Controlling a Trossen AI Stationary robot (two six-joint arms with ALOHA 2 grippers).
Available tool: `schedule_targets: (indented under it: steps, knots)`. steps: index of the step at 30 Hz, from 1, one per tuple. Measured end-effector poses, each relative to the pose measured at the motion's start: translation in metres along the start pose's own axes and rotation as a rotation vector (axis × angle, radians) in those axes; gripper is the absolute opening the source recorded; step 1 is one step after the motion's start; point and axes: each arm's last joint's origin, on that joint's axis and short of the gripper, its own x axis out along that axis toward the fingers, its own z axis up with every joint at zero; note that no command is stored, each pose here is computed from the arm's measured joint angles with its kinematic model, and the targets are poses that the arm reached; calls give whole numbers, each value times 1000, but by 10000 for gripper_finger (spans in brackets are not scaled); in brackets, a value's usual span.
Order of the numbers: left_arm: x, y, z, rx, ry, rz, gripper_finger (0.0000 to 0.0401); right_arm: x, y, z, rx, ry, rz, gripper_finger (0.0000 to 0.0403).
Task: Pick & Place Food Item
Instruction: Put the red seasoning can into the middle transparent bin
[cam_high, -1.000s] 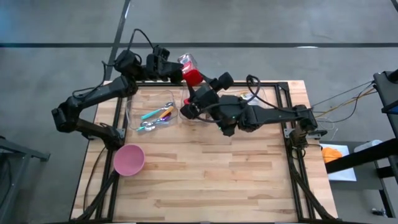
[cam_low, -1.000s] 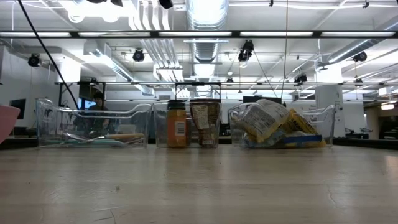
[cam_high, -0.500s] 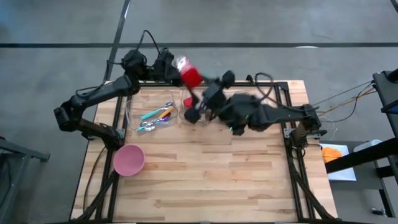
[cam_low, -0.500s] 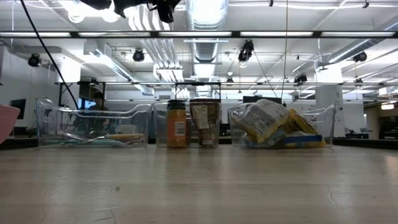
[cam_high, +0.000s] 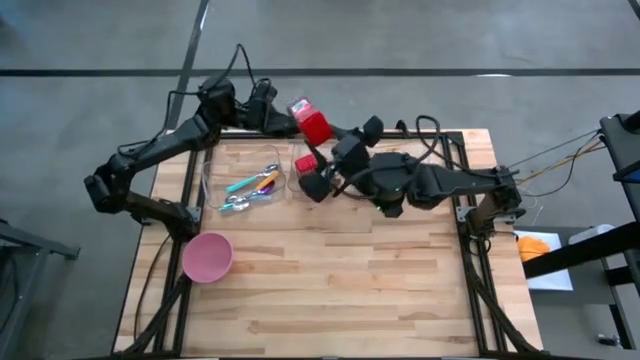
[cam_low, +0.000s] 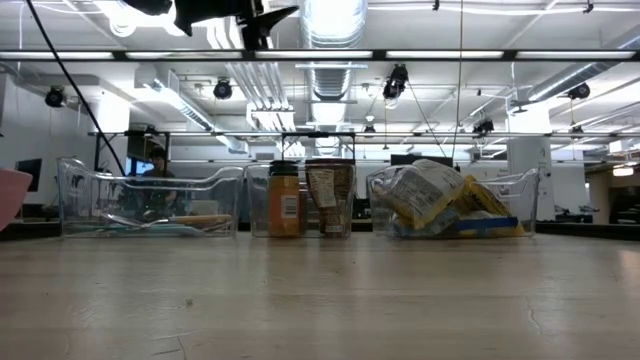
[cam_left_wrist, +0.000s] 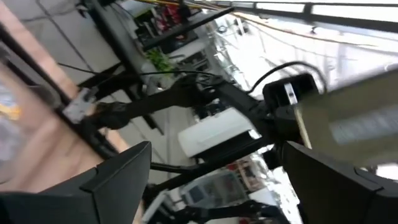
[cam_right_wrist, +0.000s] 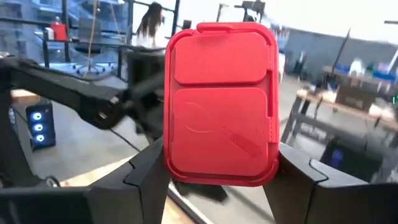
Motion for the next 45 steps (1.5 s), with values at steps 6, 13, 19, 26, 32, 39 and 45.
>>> schedule_targets:
  steps: [6, 13, 19, 26, 32, 39, 45]
  knots:
    - [-21, -7, -4, 72, -6, 89, 366, -4, -28, -2, 138, 119, 21, 201]
    - [-36, -22, -15, 124, -4, 140, 366, 17, -58, -13, 261, 262, 110, 201]
    - [-48, -32, -28, 159, 30, 189, 366, 39, -83, -25, 333, 381, 129, 201]
    - [-57, -38, -37, 182, 27, 244, 366, 62, -115, -36, 394, 485, 136, 201]
    - [-57, -37, -38, 168, 29, 253, 366, 88, -133, -50, 415, 546, 144, 201]
    - [-62, -46, -41, 233, -4, 265, 366, 126, -135, -88, 389, 691, 155, 201]
    - [-74, -67, -57, 388, -55, 319, 366, 150, -143, -114, 358, 772, 125, 201]
